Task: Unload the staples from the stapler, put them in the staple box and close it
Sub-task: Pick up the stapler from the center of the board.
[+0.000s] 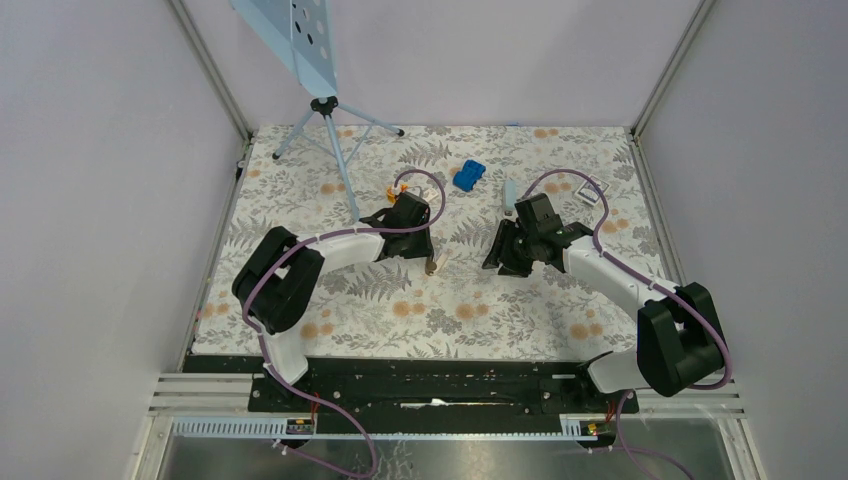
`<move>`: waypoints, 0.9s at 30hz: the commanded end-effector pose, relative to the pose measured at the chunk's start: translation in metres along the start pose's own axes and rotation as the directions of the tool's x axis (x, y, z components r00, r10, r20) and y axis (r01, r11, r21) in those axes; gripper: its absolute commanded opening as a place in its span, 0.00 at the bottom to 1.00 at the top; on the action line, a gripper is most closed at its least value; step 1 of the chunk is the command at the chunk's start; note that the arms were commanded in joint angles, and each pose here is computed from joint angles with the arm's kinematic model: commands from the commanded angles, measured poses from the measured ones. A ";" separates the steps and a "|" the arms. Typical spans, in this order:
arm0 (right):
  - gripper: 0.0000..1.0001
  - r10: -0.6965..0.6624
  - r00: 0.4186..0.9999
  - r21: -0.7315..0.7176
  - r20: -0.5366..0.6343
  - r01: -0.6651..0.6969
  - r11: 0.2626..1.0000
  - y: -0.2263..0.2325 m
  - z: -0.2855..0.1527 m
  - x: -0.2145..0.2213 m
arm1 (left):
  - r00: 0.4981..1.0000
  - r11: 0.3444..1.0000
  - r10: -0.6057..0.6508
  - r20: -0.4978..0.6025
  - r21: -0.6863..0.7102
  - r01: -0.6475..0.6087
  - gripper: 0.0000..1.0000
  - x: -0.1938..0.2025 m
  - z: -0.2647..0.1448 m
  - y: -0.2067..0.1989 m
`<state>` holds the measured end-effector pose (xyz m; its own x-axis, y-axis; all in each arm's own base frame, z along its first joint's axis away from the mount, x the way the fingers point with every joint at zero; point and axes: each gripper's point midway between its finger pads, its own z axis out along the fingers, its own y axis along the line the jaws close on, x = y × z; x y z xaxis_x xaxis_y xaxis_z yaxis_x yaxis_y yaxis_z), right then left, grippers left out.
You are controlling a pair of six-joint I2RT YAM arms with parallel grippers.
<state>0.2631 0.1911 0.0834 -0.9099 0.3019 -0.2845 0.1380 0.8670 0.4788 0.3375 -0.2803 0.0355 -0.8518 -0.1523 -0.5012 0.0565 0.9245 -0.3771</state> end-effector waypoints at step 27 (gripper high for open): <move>0.60 -0.029 0.997 -0.389 0.072 0.055 0.920 0.068 -0.029 -0.004 | 0.973 0.954 0.117 0.201 0.248 -0.166 0.00 -0.025 -0.066 -0.043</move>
<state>0.2630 0.2133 0.1140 -0.8936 0.2951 -0.3382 0.0201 0.7791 0.6266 0.3189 -0.2743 0.0672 -0.8046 -0.0855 -0.5877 0.1952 0.8965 -0.3978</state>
